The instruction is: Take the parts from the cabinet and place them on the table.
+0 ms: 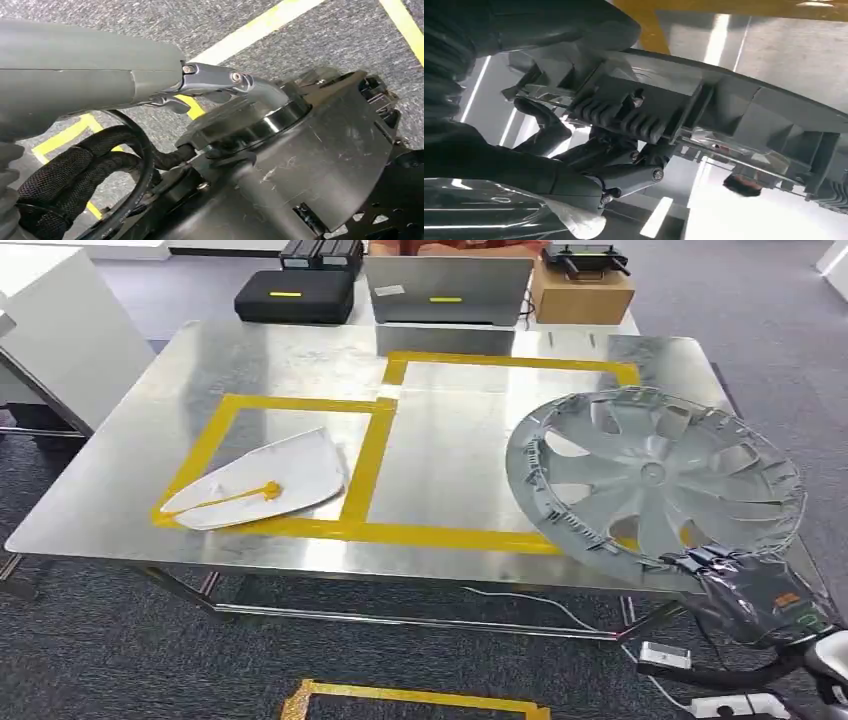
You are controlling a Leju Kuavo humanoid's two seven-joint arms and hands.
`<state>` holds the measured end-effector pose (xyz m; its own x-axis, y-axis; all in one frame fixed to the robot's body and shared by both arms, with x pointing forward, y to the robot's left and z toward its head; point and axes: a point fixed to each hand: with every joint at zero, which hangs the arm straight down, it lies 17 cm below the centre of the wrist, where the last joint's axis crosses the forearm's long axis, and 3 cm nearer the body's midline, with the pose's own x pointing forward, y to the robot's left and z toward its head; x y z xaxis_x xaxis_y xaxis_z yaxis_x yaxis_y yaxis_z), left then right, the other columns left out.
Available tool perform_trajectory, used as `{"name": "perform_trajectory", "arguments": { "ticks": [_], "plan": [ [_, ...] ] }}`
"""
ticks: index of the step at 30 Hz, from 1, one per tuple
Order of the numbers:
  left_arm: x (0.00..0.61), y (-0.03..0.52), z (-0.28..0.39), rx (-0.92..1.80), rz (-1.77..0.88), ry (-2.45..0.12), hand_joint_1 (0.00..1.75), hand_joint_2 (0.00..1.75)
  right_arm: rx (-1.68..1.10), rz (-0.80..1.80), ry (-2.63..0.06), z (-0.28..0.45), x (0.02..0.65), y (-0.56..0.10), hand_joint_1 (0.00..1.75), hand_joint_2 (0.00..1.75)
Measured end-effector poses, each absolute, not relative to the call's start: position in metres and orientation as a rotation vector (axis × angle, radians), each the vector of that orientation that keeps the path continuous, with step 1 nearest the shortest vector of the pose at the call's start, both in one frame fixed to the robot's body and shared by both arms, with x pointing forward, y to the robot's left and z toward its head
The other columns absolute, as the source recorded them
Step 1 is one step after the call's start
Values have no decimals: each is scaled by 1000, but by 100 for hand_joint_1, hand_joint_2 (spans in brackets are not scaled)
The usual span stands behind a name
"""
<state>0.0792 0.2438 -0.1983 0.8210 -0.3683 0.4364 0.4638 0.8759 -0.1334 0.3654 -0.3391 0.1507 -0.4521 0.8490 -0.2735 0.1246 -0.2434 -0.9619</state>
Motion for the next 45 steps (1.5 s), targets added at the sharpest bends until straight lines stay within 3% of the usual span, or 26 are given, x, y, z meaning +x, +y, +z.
{"name": "perform_trajectory", "arguments": {
  "ticks": [20, 43, 44, 45],
  "plan": [
    [76, 251, -198, -210, -383, -395, 0, 175, -1344, 1676, -1460, 172, 419, -342, 175, 175],
    [73, 241, -195, -213, -401, -391, 0, 175, -1156, 1603, -1591, 145, 425, -279, 175, 175],
    [73, 241, -195, -214, -399, -390, 0, 175, -1152, 1604, -1589, 143, 425, -278, 0, 175],
    [73, 241, -195, -216, -397, -389, 0, 175, -1148, 1607, -1588, 142, 425, -278, 0, 175]
  ]
}}
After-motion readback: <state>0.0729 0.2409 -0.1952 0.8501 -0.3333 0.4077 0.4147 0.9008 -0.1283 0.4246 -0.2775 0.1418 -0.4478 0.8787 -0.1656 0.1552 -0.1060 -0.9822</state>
